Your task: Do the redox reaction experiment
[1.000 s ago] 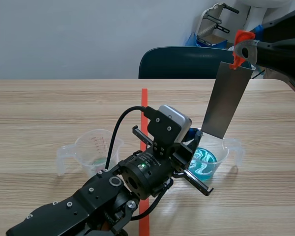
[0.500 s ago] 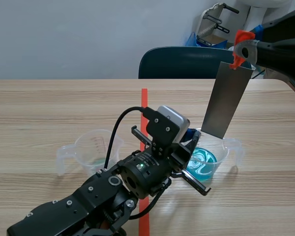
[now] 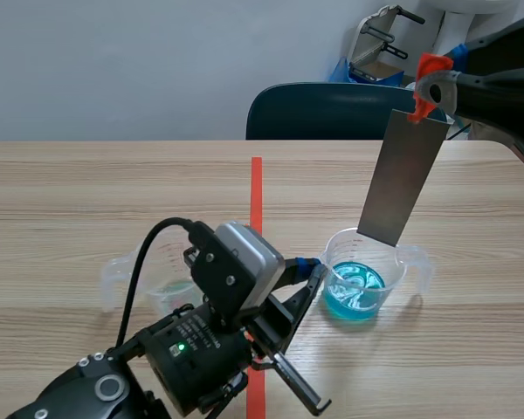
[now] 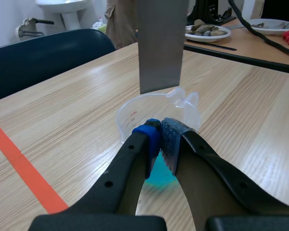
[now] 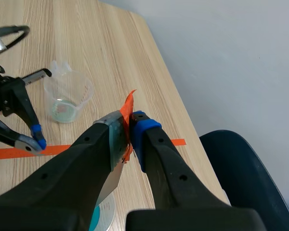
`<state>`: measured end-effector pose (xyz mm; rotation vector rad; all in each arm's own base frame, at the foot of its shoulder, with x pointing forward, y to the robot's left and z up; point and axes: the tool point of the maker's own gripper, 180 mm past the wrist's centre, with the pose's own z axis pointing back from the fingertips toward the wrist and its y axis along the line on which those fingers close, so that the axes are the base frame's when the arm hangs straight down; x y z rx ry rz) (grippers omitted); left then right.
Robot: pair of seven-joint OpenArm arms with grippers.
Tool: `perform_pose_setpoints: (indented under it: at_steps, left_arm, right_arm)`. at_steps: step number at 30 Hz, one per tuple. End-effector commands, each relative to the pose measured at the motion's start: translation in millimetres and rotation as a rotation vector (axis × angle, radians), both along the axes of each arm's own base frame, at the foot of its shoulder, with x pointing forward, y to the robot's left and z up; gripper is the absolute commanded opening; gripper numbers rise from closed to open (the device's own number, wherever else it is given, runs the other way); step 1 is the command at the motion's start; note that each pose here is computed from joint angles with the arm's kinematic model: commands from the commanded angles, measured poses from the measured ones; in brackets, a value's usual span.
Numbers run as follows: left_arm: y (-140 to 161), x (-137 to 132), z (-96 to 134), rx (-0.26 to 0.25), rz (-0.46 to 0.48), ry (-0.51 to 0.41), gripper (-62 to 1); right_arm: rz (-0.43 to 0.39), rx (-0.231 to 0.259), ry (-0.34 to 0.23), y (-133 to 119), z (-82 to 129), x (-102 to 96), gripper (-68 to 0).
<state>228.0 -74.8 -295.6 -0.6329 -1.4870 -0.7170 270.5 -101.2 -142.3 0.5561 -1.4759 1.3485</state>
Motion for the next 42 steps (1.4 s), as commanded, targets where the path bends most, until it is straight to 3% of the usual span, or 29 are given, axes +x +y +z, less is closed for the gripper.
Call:
perform_pose_setpoints:
  at_steps: [1,12,23,26,32,42]
  left_arm:
    - [1,-5,5,-0.018,-0.001,-0.002,-59.1]
    - [19,-36,15,0.001,-0.001,0.004,-57.7]
    - [26,-40,7,0.035,-0.011,0.017,-7.9]
    - [28,-38,7,0.013,0.005,0.038,0.3]
    - [33,-32,9,-0.022,0.038,0.067,1.4]
    - [33,-32,9,-0.022,0.038,0.066,1.4]
  right_arm:
    - [0.012,0.019,-0.021,0,11,0.0,-66.7]
    - [0.012,0.02,-0.021,0,11,0.0,-66.7]
    - [0.014,0.022,-0.022,0,12,-0.3,-66.7]
    - [0.014,0.022,-0.022,0,12,-0.3,-66.7]
    - [0.014,0.023,-0.022,0,12,-0.3,-66.7]
    - [0.016,0.026,-0.023,0,12,-0.5,-66.7]
